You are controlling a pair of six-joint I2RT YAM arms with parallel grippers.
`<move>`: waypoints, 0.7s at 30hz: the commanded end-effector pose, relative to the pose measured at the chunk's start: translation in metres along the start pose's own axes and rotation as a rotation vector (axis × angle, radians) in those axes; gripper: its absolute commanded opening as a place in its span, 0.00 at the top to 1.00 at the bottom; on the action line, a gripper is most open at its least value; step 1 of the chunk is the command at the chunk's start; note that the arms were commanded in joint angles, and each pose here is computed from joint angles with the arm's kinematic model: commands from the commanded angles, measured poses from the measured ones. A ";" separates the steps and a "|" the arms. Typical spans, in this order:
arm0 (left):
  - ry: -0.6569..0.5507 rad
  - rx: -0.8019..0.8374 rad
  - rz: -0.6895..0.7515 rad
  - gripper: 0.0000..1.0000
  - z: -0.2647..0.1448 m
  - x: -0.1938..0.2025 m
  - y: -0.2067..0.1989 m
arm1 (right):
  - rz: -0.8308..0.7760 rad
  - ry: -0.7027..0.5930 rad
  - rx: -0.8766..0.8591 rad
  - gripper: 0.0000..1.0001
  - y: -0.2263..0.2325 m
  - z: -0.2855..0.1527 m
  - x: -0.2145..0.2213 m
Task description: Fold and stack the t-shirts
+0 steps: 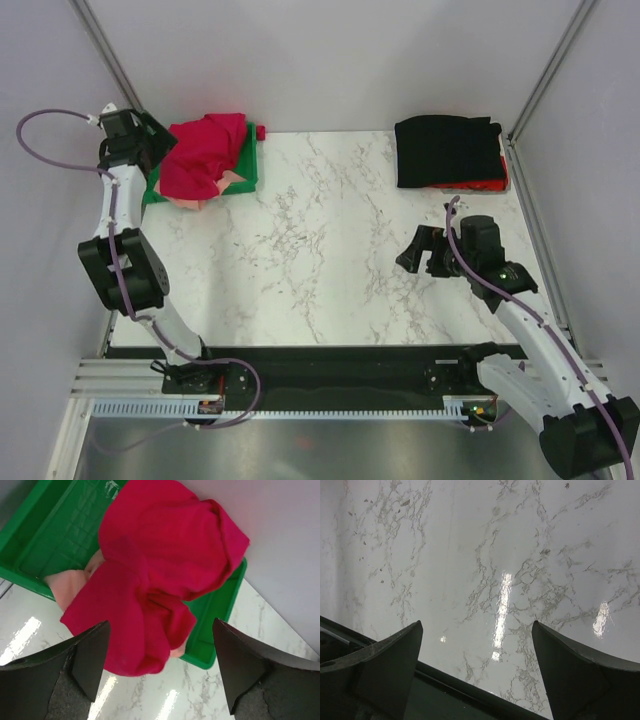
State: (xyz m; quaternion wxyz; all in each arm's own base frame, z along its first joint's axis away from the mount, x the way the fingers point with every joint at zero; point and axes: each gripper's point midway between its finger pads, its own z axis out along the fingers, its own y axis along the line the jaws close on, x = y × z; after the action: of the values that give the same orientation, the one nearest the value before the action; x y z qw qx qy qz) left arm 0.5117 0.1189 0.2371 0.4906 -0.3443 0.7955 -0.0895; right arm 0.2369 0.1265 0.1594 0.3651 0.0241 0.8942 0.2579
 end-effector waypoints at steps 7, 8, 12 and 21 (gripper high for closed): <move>0.010 -0.055 0.089 0.17 0.071 0.002 0.029 | -0.016 0.018 -0.014 0.02 -0.006 0.021 0.007; 0.008 -0.066 0.087 0.17 0.077 0.003 0.032 | -0.016 0.028 -0.012 0.02 -0.007 0.023 0.008; -0.018 -0.096 0.101 0.28 0.085 -0.004 0.036 | -0.014 0.036 -0.006 0.02 -0.009 0.028 0.009; -0.069 -0.060 0.089 0.96 0.071 -0.027 0.014 | -0.007 0.042 -0.001 0.02 -0.012 0.032 0.013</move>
State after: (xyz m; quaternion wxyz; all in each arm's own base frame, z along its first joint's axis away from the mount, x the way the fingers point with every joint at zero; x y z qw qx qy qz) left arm 0.5664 0.1564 0.1711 0.4650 -0.3393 0.8167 -0.0409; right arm 0.2449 0.1295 0.1207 0.3309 0.0261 0.9096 0.2499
